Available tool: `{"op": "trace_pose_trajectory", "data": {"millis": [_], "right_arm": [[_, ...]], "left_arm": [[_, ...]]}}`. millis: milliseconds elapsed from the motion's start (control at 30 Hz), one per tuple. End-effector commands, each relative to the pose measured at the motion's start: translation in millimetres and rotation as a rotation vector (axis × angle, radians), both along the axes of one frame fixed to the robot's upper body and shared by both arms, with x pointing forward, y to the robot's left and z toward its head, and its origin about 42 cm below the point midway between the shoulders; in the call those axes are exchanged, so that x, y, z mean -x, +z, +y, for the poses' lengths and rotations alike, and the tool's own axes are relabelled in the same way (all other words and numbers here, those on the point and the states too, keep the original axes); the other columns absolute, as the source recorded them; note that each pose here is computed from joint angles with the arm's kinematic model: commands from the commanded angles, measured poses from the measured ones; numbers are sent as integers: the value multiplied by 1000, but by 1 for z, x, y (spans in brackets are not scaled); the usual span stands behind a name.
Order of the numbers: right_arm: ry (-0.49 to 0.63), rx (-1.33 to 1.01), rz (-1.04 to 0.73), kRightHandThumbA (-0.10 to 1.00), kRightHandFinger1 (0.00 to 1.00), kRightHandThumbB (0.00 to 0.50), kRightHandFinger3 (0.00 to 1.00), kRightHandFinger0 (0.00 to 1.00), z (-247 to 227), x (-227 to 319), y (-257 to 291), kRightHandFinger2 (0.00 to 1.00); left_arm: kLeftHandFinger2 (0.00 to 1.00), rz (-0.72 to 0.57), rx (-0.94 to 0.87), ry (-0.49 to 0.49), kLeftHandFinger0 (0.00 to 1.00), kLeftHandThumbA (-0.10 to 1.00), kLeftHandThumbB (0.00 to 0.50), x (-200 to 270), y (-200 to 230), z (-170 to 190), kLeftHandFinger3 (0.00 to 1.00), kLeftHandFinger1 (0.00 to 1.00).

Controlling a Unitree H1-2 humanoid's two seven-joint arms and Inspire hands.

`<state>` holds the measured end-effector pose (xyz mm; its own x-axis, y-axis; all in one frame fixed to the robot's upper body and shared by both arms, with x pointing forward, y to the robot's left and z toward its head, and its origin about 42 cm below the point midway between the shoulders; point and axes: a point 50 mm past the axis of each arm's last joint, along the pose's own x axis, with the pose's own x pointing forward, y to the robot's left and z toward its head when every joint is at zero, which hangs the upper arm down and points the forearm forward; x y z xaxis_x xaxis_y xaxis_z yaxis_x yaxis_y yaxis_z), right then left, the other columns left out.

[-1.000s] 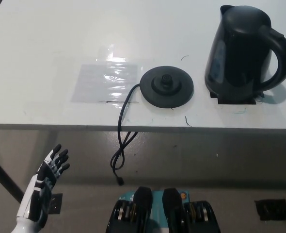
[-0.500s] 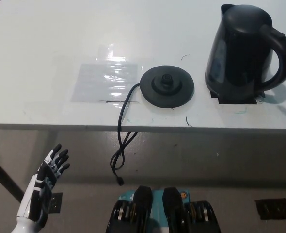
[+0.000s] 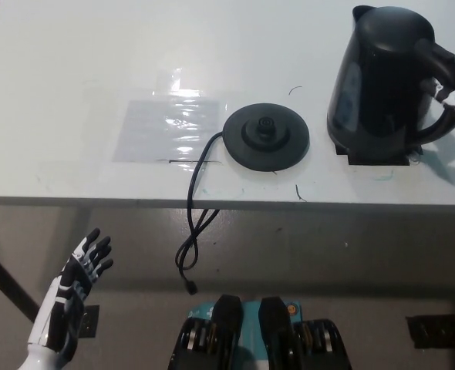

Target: A kettle and its base are kept separately on the desk infront of the robot and the robot uses its right hand to lift the kettle by its handle and places it on its base to align it correctly.

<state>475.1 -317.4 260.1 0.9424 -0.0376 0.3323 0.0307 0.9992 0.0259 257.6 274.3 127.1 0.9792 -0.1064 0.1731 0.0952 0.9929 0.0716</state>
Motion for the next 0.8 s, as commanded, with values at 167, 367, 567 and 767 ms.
{"op": "trace_pose_trajectory", "data": {"millis": [167,367,567,767], "right_arm": [[28,1,-27,1000,1000,322,1000,1000,3,-16,14,1000],[26,15,3,1000,1000,370,1000,1000,-3,-18,5,1000],[21,0,24,1000,1000,393,1000,1000,-9,-23,-1,1000],[-9,-24,6,1000,1000,367,1000,1000,-9,-25,5,1000]], "left_arm": [[1000,-60,-4,-28,1000,1000,102,-5,11,2,1000,1000],[1000,-59,-9,-24,1000,1000,143,-5,11,1,1000,1000],[1000,-60,-8,-28,1000,1000,147,-6,11,2,1000,1000],[1000,-66,-6,-31,1000,1000,159,-8,13,1,1000,1000]]}}
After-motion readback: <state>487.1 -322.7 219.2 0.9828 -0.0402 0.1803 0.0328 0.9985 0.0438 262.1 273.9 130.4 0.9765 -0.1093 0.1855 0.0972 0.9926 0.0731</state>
